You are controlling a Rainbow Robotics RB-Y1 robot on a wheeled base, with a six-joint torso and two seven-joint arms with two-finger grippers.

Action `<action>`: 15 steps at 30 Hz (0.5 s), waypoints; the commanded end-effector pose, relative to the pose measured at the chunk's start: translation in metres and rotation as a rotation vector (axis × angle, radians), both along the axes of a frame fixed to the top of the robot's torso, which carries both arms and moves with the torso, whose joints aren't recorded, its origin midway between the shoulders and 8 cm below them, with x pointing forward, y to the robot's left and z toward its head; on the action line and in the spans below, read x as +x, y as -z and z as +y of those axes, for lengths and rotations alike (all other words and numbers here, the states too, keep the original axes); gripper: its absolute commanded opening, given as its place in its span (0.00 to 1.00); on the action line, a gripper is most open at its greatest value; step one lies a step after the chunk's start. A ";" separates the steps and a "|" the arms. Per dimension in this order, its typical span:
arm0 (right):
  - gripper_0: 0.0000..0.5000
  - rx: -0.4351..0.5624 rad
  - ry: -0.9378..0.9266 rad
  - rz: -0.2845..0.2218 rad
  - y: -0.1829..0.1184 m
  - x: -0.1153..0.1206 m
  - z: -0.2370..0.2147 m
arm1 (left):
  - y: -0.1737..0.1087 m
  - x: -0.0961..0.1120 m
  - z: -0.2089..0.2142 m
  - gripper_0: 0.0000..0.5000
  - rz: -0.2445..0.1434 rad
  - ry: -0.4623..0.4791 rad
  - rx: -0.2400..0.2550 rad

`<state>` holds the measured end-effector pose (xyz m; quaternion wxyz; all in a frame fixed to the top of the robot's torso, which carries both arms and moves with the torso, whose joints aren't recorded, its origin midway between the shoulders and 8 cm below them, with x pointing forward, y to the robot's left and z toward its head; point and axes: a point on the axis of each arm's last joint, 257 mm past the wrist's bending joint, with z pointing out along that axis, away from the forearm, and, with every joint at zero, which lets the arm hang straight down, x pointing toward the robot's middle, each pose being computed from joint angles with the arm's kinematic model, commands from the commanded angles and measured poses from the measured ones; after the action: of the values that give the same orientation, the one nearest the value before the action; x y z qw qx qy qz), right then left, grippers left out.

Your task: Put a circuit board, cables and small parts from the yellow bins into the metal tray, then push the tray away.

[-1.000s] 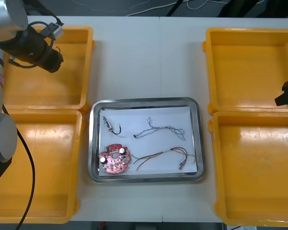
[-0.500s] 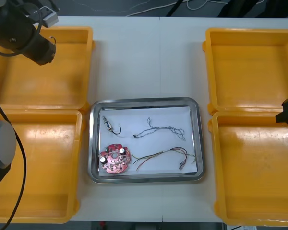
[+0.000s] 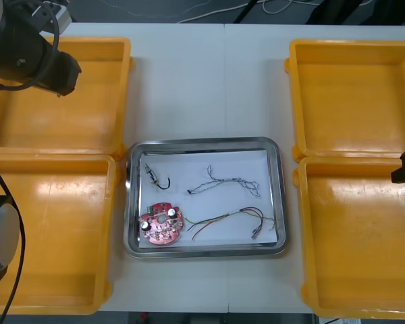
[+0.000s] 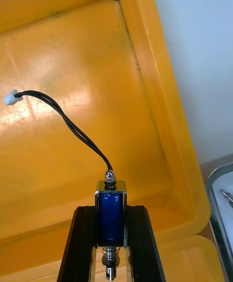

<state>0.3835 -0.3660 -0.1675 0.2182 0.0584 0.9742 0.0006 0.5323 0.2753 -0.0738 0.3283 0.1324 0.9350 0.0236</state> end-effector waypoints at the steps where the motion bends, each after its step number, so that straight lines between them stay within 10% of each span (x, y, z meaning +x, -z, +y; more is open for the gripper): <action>1: 1.00 0.005 0.021 -0.025 -0.009 -0.004 -0.004 | 0.003 -0.016 -0.002 0.00 -0.022 -0.036 0.009; 15: 1.00 0.011 0.011 -0.016 -0.007 -0.006 -0.002 | 0.032 -0.046 -0.054 0.00 0.005 -0.110 -0.094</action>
<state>0.3810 -0.3637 -0.1690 0.2147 0.0561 0.9750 0.0066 0.4953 0.2242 -0.1057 0.3278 0.0674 0.9423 -0.0107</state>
